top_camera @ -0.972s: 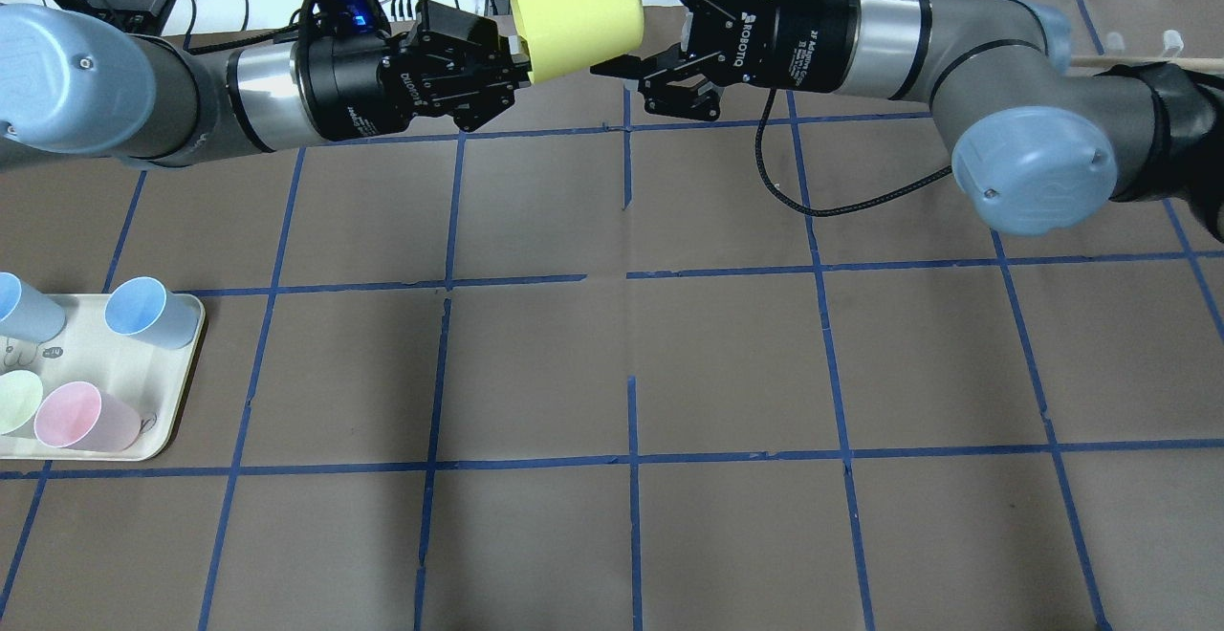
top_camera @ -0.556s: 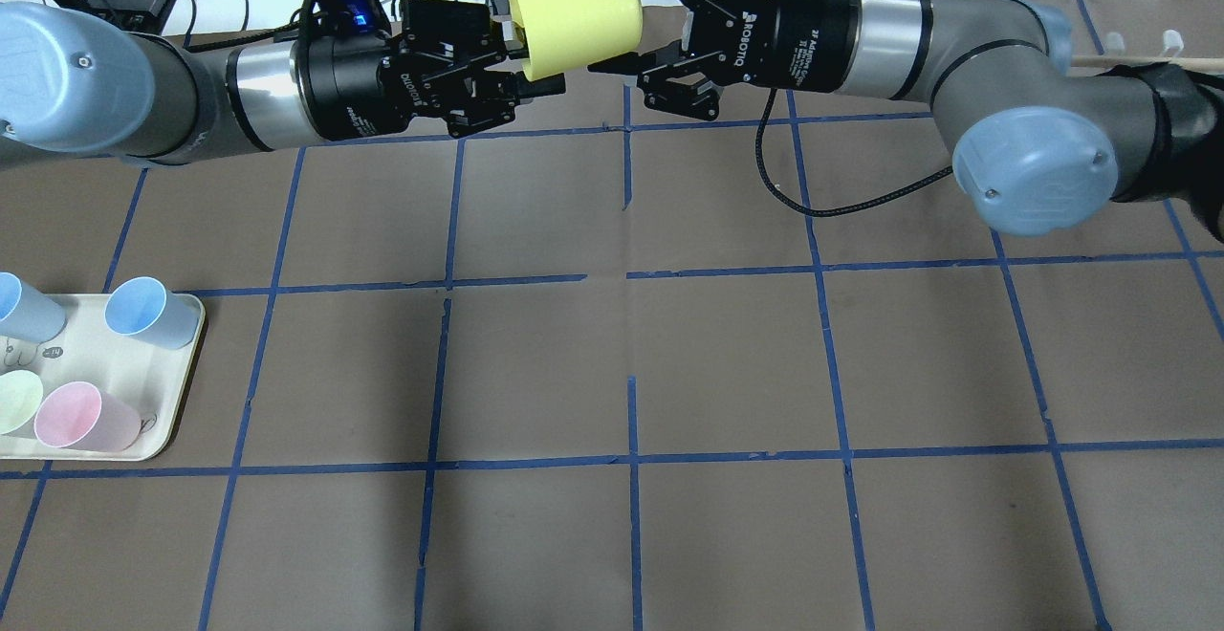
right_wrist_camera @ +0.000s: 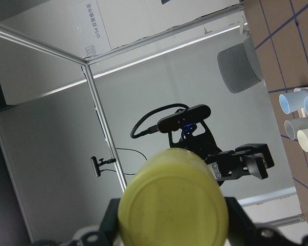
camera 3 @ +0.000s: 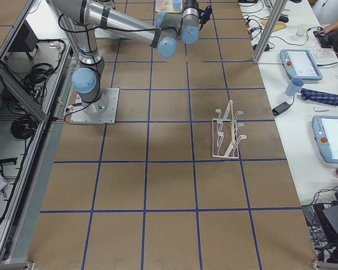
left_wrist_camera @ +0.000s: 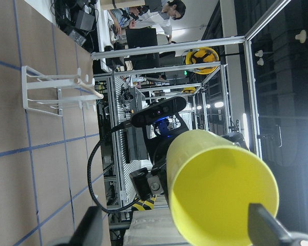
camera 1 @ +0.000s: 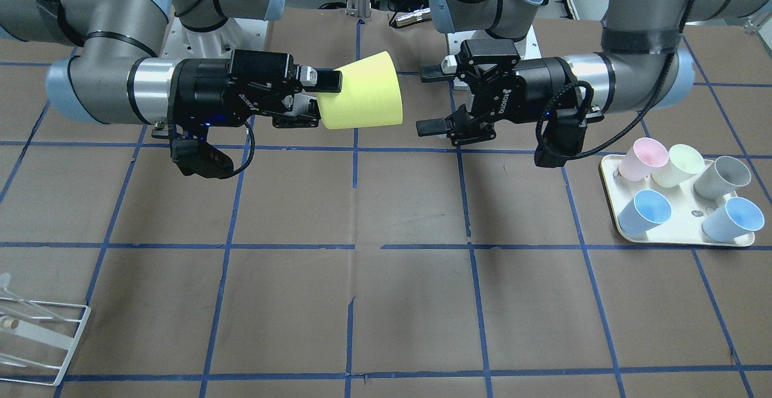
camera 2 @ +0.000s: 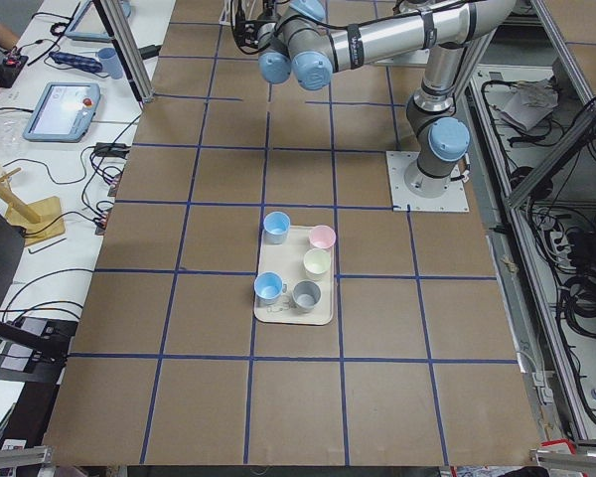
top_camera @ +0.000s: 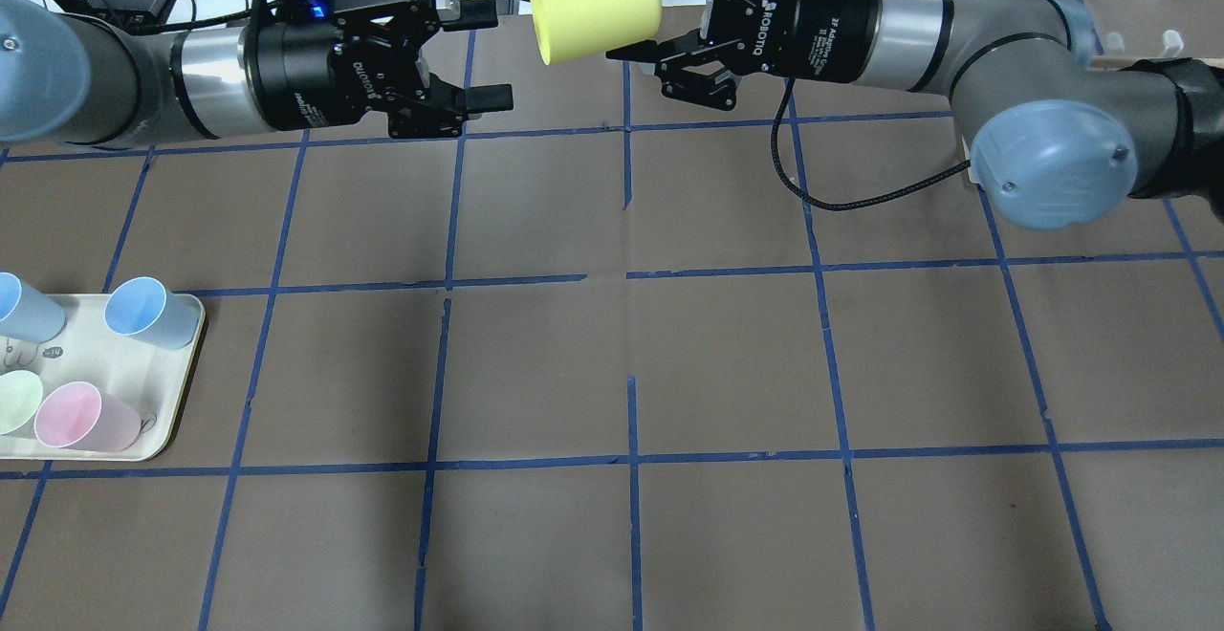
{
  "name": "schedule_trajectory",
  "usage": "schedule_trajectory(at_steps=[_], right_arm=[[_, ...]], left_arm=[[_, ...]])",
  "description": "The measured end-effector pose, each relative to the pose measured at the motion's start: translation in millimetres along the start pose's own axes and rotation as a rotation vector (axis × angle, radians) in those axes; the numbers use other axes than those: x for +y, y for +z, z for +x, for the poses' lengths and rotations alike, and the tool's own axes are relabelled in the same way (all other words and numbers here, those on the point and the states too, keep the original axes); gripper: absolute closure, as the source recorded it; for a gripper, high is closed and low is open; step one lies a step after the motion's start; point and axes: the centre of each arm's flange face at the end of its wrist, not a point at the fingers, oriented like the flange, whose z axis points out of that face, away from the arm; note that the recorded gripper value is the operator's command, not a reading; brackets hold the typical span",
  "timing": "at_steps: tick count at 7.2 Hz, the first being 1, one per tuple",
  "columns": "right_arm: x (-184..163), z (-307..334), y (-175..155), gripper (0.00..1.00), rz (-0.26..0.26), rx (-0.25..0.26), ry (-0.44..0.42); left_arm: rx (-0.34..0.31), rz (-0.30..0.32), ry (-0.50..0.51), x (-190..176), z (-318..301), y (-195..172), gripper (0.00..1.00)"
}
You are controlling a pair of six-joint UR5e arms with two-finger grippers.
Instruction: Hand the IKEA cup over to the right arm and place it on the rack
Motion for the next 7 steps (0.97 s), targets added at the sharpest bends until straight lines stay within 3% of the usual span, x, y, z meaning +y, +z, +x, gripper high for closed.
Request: schedule_trajectory(at_steps=[2,3,4,5,7], right_arm=[[-9,-8,-25,0.4,0.046,-0.004,0.009],[-14,-11,-41,0.4,0.077,0.023,0.006],[-19,-10,-56,0.4,0.111,0.101,-0.014],[-22,-8,-65,0.4,0.138,0.208,-0.04],[-26,-15,-78,0.4,0.193,0.455,-0.094]], left_arm=[[-0.143,-0.099,-0.032,0,31,-29,0.0],[-0.206,-0.124,-0.08,-2,51,-33,0.0],[-0.272,-0.14,-0.136,-4,65,-31,0.0],[-0.388,-0.163,-0.175,-5,72,-23,0.0],[-0.74,-0.149,-0.192,-6,79,21,0.0]])
